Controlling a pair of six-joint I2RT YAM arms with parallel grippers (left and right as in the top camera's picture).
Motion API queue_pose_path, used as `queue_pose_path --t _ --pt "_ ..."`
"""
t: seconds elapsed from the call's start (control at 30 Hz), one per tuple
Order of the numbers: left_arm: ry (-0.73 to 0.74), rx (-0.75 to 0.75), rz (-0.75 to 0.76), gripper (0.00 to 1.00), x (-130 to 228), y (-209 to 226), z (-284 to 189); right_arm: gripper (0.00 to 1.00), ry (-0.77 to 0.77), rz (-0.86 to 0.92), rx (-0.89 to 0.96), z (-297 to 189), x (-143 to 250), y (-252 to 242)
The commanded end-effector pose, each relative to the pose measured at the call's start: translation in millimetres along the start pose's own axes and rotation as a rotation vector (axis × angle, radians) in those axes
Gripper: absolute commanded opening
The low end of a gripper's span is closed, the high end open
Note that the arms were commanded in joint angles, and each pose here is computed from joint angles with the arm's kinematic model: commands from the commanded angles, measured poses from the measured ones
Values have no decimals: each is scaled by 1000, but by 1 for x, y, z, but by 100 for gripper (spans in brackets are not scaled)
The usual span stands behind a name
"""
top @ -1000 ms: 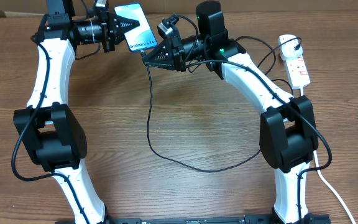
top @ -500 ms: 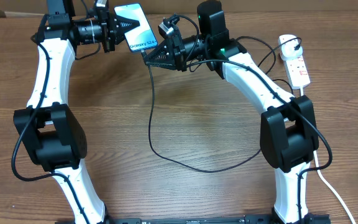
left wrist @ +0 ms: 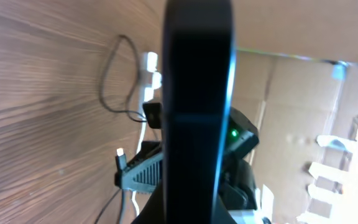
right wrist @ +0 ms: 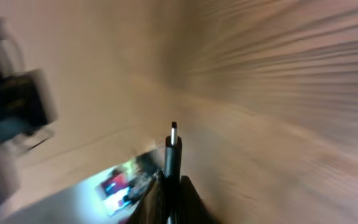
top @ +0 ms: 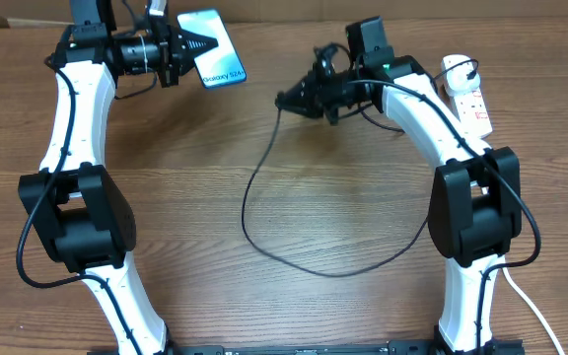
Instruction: Plug charger to phone and switch on socket
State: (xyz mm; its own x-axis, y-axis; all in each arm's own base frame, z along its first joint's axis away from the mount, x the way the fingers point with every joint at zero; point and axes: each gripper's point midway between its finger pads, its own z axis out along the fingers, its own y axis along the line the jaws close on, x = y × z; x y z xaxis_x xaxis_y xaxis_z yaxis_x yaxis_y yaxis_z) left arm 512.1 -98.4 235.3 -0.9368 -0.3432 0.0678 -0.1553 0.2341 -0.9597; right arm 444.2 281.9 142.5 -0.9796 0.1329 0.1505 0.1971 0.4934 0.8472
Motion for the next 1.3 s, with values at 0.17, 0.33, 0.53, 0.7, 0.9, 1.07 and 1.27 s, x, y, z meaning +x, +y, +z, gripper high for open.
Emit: queue_pose_path --t 0.17,0.33,0.53,0.7,0.9,1.07,1.27 --pt "-79 -166 49 4 -7 29 -9 4 -313 -7 620 -27 -25 -100" --pt "-70 -175 57 4 -4 32 -10 4 -345 59 726 -24 -16 -136" --pt "-67 -177 70 4 -3 32 -10 4 -334 97 740 -12 -5 -168" --pt "-66 -178 67 4 -3 33 -10 15 -355 86 722 -10 -11 -170" --pt "-66 -178 71 4 -3 33 -10 22 -379 97 711 -18 -20 -172" --pt "-66 -178 72 4 -3 33 -10 21 -387 108 704 -23 -23 -174" --pt "-66 -178 73 4 -3 33 -10 20 -337 106 648 -11 -16 -165"
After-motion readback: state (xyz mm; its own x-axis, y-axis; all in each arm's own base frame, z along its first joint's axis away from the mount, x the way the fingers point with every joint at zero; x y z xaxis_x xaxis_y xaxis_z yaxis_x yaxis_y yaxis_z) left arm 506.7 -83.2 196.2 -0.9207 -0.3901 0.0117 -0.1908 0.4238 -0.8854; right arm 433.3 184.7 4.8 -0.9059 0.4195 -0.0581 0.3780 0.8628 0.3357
